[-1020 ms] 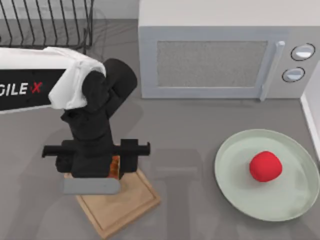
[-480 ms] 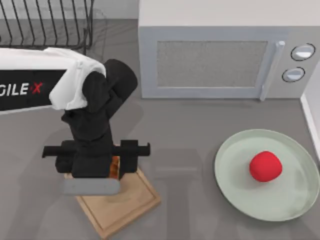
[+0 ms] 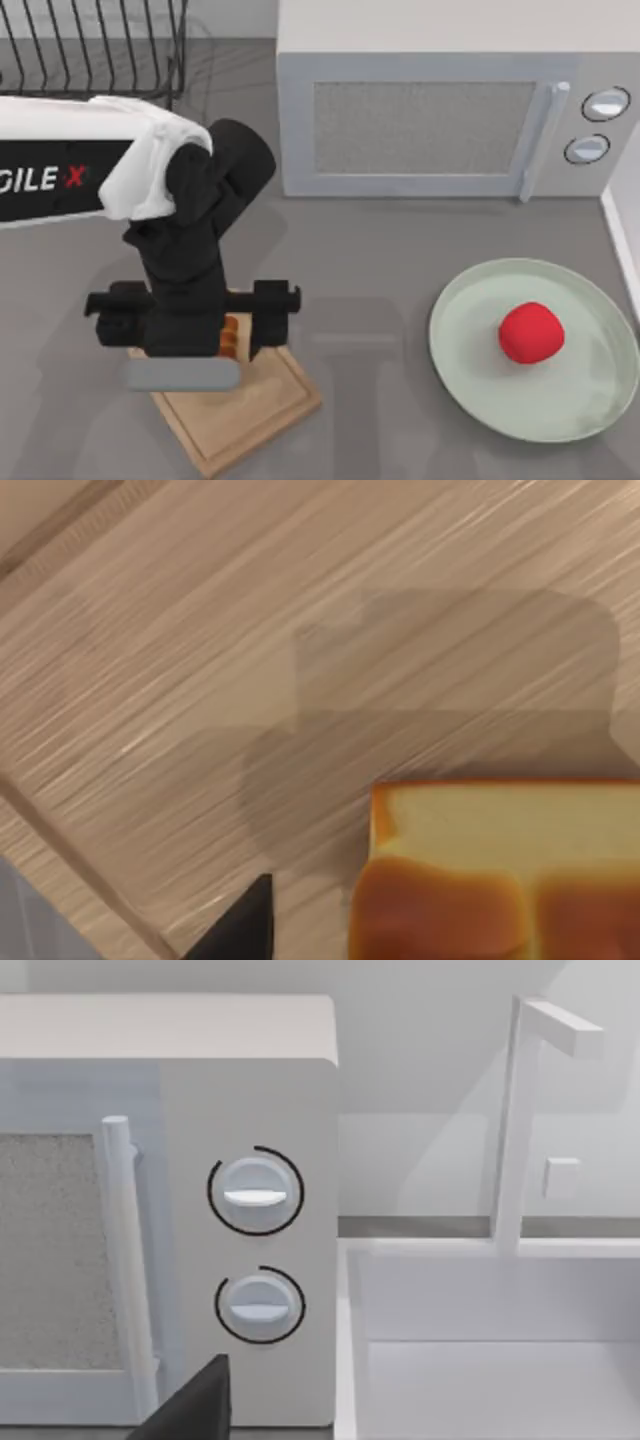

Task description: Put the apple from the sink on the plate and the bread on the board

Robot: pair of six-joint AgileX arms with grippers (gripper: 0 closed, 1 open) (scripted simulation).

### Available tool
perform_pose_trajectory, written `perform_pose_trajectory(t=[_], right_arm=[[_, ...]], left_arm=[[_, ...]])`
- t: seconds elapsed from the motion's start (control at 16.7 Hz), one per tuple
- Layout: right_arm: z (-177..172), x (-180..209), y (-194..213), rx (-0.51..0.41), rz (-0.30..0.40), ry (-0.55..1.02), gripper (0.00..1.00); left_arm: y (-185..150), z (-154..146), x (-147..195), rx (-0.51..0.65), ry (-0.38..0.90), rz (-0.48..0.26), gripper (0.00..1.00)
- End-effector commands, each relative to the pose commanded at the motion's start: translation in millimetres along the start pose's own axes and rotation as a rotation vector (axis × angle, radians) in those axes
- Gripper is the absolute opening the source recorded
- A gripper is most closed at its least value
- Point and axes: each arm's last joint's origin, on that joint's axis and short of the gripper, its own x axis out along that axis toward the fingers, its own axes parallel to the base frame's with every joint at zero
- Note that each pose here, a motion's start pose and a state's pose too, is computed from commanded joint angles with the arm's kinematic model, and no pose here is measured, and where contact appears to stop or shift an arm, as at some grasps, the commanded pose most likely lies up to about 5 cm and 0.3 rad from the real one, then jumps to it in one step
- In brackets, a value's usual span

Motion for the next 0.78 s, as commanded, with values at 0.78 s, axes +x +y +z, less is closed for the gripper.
perform_pose_trajectory(t=[0.78], right_arm=[[0, 0, 0, 0.000, 0.000, 0.000, 1.00]], left_arm=[[-21, -3, -30, -0.213, 0.163, 0.096, 1.00]])
